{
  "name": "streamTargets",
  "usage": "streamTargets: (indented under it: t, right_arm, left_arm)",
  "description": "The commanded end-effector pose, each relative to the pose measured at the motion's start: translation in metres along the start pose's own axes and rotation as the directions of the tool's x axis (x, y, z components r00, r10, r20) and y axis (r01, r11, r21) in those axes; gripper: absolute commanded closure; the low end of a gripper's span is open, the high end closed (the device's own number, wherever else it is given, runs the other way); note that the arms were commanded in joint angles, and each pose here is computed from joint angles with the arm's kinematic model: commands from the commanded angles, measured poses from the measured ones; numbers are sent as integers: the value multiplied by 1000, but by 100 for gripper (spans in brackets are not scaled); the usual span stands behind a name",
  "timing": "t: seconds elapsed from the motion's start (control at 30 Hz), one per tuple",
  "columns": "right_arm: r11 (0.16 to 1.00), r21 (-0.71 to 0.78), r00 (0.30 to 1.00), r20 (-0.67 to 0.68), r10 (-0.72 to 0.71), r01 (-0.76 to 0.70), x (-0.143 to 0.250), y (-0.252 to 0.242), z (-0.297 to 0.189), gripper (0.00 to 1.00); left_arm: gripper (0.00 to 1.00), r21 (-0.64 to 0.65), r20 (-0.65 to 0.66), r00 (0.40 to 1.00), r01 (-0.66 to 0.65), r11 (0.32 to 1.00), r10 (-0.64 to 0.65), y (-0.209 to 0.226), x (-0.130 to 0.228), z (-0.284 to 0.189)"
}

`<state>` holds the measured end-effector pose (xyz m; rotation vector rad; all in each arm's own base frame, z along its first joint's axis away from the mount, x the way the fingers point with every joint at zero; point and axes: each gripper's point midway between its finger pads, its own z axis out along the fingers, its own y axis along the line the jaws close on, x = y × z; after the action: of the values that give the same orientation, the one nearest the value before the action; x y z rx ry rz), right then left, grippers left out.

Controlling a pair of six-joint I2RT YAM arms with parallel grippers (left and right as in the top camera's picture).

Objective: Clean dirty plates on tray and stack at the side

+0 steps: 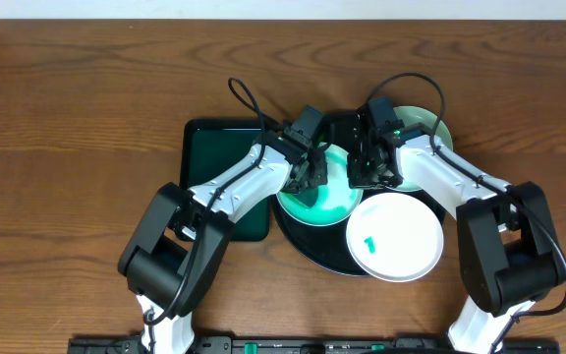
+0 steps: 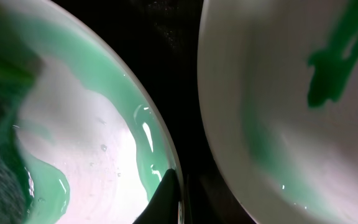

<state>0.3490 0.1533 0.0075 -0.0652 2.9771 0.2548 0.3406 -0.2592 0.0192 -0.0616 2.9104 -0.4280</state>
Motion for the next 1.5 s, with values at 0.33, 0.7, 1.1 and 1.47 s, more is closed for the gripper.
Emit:
streamTargets:
  t: [0.33, 0.7, 1.1, 1.47]
  right_arm:
    - [1000, 3, 1000, -12, -18, 18, 7, 6, 4, 99]
    - [1000, 3, 1000, -12, -18, 18, 7, 6, 4, 99]
    - [1000, 2, 1000, -11, -18, 18, 7, 6, 4, 99]
    - [1000, 2, 1000, -9, -18, 18, 6, 6, 4, 99]
  left_arm:
    - [93, 212, 82, 996, -61, 975, 44, -55, -4, -77]
    - [93, 60, 221, 971, 74, 995, -86, -24, -27, -90]
    - [93, 24, 191, 977, 94, 995, -97, -14, -24, -88]
    - [93, -38, 140, 984, 120, 992, -114, 2, -21, -73]
